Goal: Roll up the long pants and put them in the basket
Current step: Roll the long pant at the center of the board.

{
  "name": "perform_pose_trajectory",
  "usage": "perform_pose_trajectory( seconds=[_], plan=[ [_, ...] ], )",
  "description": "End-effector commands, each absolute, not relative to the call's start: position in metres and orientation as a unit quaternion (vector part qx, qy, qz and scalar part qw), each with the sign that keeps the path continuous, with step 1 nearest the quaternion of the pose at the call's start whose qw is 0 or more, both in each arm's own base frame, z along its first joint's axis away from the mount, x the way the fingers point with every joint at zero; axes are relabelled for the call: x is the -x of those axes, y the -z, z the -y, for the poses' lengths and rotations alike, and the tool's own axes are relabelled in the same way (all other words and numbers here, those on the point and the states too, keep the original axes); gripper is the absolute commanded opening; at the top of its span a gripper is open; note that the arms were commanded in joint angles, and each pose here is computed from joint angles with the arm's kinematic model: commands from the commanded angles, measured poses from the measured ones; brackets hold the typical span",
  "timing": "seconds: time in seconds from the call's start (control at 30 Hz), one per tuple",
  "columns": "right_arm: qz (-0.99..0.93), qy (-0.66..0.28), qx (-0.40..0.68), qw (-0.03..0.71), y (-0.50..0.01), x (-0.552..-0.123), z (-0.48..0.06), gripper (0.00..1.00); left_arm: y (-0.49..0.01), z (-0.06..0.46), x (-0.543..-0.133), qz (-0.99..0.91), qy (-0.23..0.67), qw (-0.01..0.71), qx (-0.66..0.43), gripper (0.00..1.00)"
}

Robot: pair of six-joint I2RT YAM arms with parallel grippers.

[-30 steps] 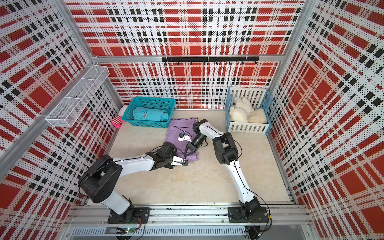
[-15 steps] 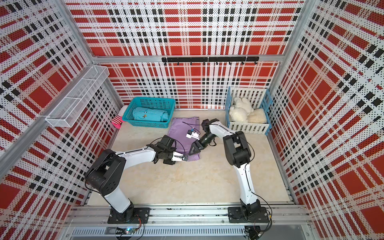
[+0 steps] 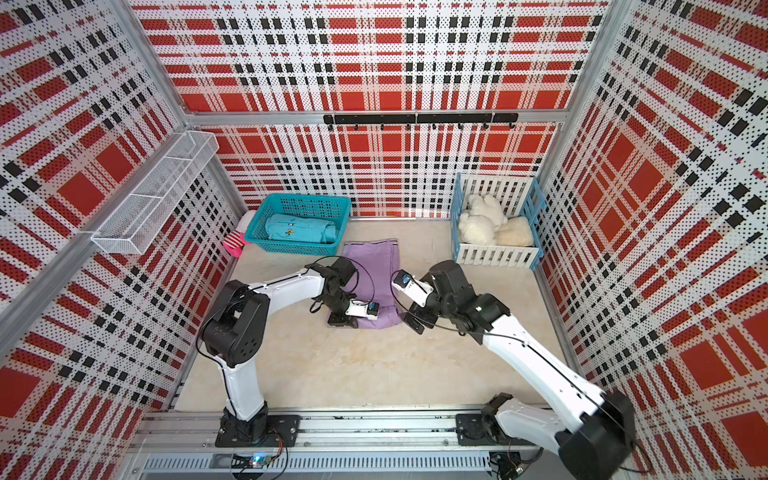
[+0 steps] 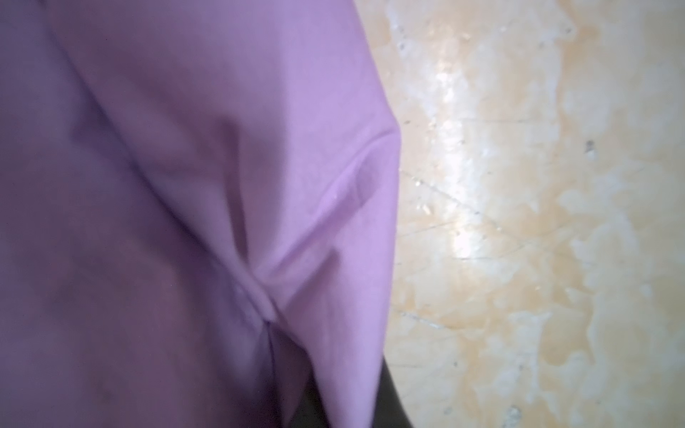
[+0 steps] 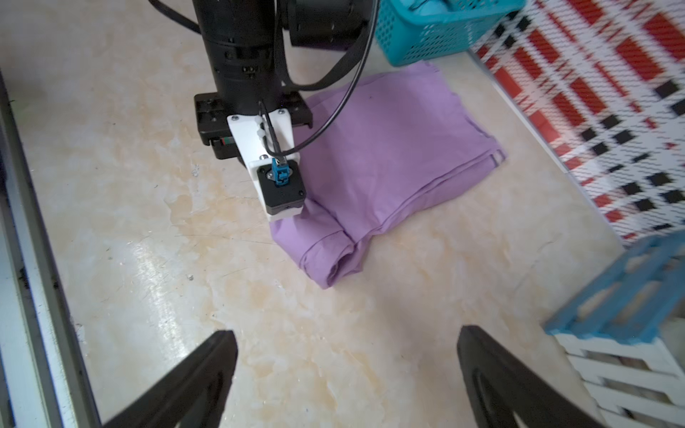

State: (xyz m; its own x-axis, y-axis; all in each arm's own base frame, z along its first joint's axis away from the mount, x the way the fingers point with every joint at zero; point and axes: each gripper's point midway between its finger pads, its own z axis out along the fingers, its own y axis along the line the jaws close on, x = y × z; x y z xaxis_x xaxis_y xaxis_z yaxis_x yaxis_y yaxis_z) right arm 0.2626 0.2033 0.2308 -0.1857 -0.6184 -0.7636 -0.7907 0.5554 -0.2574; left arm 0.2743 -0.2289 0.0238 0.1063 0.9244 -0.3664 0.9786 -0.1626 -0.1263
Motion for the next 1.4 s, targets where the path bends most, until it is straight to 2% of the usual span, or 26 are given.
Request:
perform_pose_trajectory(
  seconds=[0.0,0.13,0.27,0.33,0.47,0.6,0.67,0.8,0.87,1.2,1.37],
  plan=[
    [-0.772,-0.064,0.408,0.482,-0.240,-0.269,-0.183,1.00,-0.021,0.224,-0.209,-0.655,0.314,-0.049,-0.685,0.00],
    [-0.749,-0.037,0.442,0.492,-0.250,-0.227,-0.194,1.00,-0.008,0.218,-0.177,-0.652,0.358,-0.106,-0.660,0.00],
    [-0.680,0.084,0.543,0.485,-0.226,-0.183,-0.215,1.00,0.002,0.214,-0.166,-0.652,0.367,-0.120,-0.653,0.00],
    [-0.663,0.136,0.575,0.460,-0.204,-0.173,-0.227,1.00,0.006,0.211,-0.167,-0.657,0.363,-0.127,-0.649,0.00],
    [-0.660,0.133,0.623,0.398,-0.166,-0.163,-0.262,1.00,0.010,0.211,-0.173,-0.659,0.362,-0.128,-0.646,0.01],
    [-0.610,0.133,0.681,0.382,-0.139,-0.143,-0.295,1.00,0.015,0.213,-0.180,-0.657,0.361,-0.136,-0.647,0.01],
    [-0.597,0.134,0.695,0.378,-0.128,-0.140,-0.305,1.00,0.017,0.214,-0.181,-0.655,0.365,-0.140,-0.647,0.01],
    [-0.591,0.137,0.704,0.371,-0.104,-0.139,-0.317,0.82,0.021,0.215,-0.183,-0.650,0.373,-0.147,-0.646,0.02],
    [-0.585,0.130,0.709,0.371,-0.093,-0.137,-0.324,0.79,0.023,0.214,-0.184,-0.651,0.373,-0.148,-0.645,0.02],
    [-0.571,0.142,0.714,0.380,-0.062,-0.142,-0.333,0.76,0.024,0.212,-0.192,-0.657,0.376,-0.141,-0.638,0.03],
    [-0.561,0.162,0.717,0.380,-0.043,-0.150,-0.333,0.71,0.025,0.211,-0.196,-0.659,0.375,-0.139,-0.637,0.03]
  ],
)
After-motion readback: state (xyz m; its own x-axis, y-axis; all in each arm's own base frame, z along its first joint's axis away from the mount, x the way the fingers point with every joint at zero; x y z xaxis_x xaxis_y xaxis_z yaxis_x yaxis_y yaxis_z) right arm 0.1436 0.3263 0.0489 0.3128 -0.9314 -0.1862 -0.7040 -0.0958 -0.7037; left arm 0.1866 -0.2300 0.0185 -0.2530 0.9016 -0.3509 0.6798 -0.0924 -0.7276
